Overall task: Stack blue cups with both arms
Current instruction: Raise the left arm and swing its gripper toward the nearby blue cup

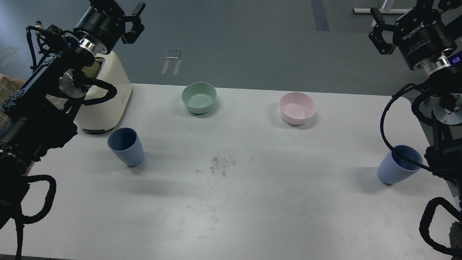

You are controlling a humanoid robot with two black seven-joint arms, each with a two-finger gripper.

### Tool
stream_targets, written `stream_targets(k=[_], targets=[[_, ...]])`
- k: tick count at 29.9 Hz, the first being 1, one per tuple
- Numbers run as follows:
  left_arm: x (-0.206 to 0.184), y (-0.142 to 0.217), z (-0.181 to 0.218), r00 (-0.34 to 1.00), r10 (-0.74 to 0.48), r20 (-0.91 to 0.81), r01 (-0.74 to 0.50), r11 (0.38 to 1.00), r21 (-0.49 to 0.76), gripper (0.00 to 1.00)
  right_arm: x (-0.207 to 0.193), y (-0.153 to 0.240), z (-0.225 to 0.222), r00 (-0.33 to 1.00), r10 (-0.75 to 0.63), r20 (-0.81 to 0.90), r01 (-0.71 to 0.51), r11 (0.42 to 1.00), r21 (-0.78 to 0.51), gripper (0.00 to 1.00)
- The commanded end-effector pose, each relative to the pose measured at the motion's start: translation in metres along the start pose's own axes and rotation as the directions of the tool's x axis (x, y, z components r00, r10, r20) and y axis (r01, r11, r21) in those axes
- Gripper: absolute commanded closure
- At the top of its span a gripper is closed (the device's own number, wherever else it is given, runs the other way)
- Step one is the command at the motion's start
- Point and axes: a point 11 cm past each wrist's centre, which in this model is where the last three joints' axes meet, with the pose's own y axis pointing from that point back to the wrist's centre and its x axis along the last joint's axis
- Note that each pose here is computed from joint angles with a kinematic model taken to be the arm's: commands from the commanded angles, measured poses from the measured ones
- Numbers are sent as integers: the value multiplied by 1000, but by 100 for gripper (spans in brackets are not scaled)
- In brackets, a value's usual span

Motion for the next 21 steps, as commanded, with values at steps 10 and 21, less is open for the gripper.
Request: stream_targets(k=[10,21], targets=[[9,7,-3,1000,18,-1,-18,1000,11,2,10,8,-2,1000,23,2,-23,1000,3,0],[19,12,7,1000,22,4,-22,1000,-5,3,8,9,0,1000,24,11,-24,1000,11,0]])
